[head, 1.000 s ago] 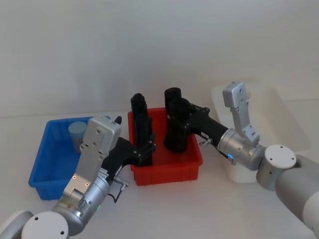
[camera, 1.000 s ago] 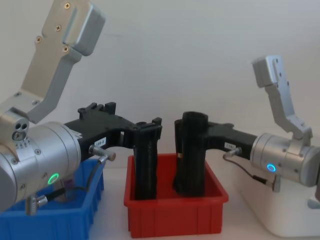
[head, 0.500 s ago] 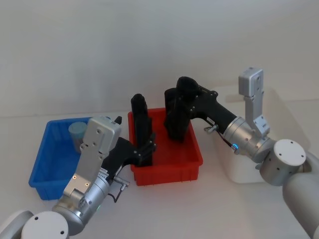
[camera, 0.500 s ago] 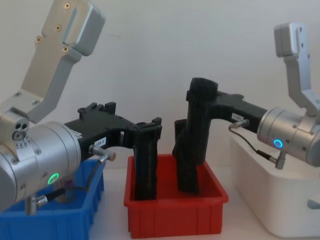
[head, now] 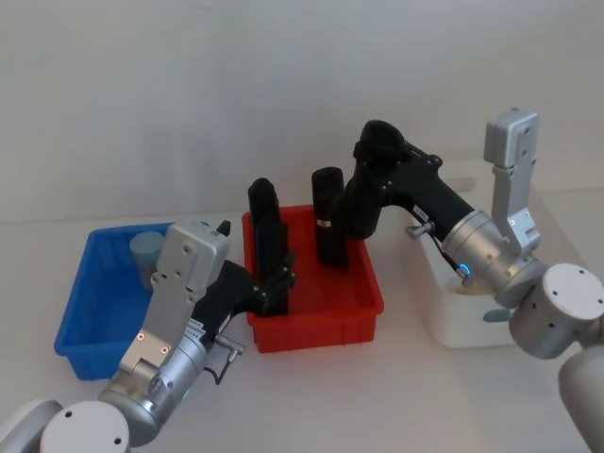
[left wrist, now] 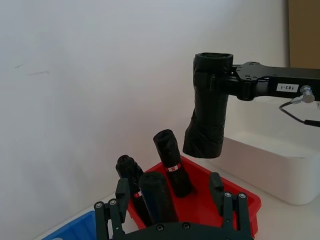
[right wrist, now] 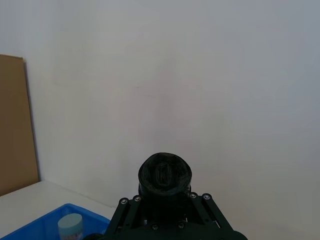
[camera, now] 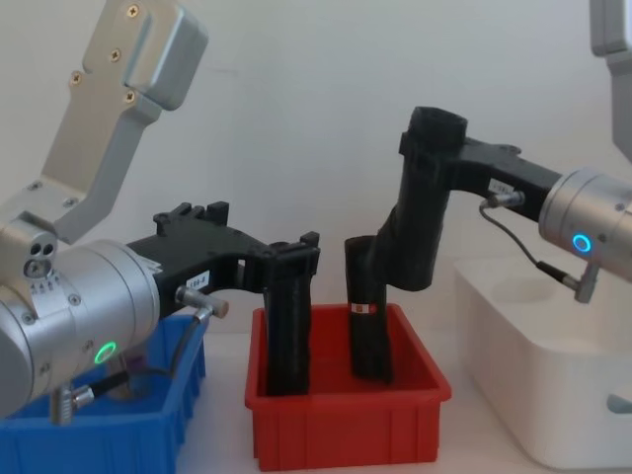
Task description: Pick the cotton swabs from the blue box and place them into the white box.
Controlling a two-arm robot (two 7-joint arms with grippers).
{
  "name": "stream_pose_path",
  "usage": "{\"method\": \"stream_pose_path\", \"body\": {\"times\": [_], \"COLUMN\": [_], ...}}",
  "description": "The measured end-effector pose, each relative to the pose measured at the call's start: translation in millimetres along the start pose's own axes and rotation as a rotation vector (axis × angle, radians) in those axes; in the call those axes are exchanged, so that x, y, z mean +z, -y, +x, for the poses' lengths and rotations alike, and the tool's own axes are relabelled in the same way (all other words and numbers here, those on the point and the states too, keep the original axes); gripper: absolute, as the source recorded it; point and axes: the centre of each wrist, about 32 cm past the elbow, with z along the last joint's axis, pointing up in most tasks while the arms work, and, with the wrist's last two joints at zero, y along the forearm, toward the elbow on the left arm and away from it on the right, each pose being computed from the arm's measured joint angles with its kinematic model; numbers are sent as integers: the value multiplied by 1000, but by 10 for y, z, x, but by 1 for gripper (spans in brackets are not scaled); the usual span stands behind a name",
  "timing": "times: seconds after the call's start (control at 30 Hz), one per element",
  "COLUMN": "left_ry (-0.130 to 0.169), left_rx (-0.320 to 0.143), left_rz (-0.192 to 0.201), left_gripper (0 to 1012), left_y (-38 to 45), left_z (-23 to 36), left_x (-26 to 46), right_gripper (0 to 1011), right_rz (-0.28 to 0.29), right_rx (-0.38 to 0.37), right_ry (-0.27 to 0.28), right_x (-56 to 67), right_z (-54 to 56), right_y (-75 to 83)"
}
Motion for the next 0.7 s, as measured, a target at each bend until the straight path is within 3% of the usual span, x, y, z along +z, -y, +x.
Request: {"method": "stream_pose_path", "body": {"times": [0.27,0.7], "left_ry": [0,0], "left_rx": [0,0], "left_rz": [0,0], "left_gripper": [1004,1004], "left_y": [0,0], "left_z": [0,0], "left_x": [0,0], "right_gripper": [340,340], "right_rz": [-27,-112], "right_rx": [-102,-263], "right_ry": [15,51], "right_x": [181,365], "right_z": [-44,-27], "right_y": [132,365]}}
